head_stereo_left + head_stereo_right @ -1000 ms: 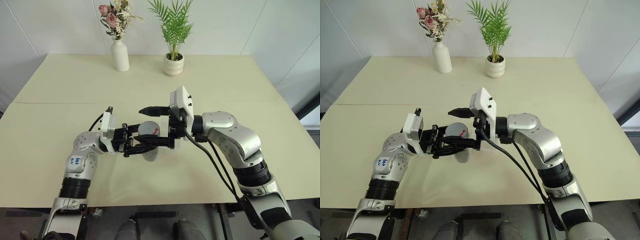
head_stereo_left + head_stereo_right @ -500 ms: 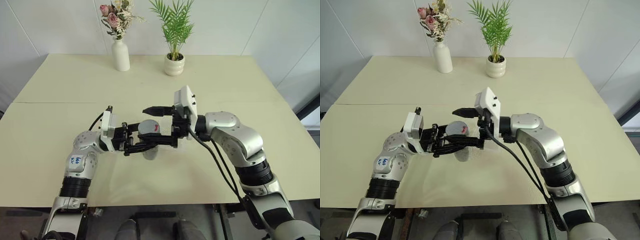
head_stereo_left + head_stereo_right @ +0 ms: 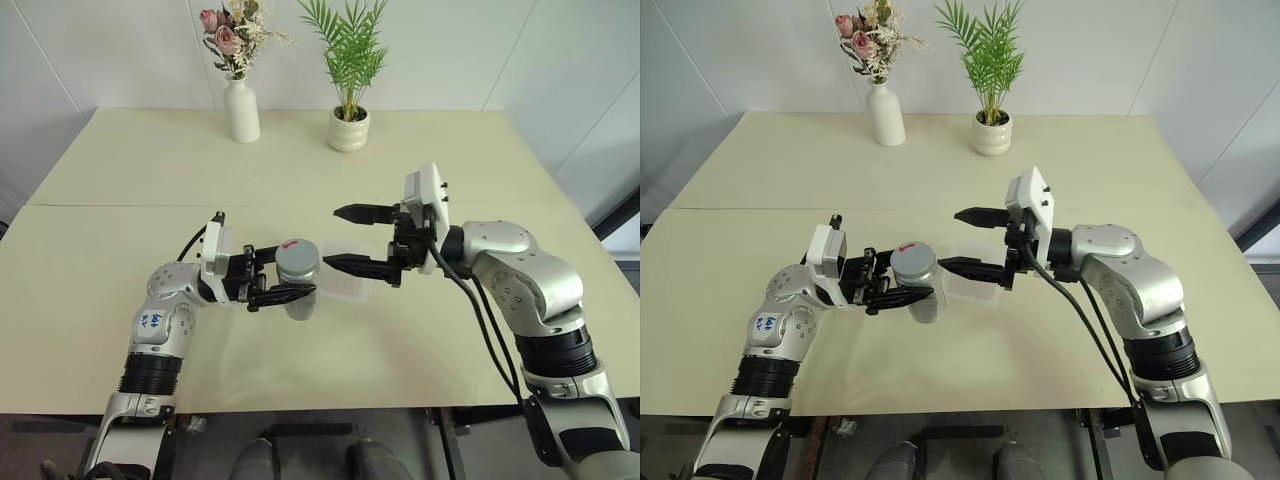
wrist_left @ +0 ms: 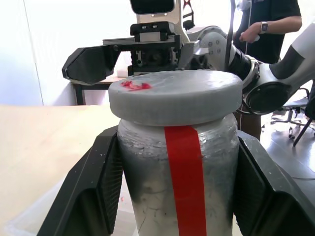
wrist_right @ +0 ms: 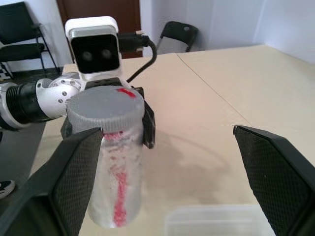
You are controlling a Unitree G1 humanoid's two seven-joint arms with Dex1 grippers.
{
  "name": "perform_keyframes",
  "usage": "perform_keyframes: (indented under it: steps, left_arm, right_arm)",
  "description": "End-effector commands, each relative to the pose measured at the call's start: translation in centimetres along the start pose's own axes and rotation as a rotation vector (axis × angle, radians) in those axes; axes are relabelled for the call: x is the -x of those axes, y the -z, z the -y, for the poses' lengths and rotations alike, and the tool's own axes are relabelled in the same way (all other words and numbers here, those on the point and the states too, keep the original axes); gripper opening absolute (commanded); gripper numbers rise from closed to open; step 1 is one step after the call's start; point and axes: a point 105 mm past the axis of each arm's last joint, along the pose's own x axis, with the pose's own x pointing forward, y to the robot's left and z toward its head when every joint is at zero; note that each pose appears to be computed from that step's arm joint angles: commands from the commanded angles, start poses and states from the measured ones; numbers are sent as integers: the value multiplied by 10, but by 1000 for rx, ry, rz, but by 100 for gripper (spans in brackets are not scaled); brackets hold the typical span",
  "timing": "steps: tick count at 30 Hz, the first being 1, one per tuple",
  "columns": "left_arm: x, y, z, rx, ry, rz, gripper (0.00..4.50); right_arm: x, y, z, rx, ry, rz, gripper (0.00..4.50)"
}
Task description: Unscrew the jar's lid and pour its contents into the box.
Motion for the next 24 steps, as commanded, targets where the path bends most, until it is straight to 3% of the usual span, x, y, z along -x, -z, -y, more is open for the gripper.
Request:
perform_keyframes:
  steps: [1, 11, 24]
  left_arm:
    - [-3, -9, 2, -46, 22, 9, 251]
    - [-1, -8, 2, -44, 16, 4, 251]
    - [-3, -8, 2, -42, 24, 2, 251]
  right_arm:
    - [10, -11, -1, 19, -15, 34, 445]
    - [-5, -31, -14, 17, -100, 101, 445]
    - [-53, -20, -30, 18, -147, 34, 445]
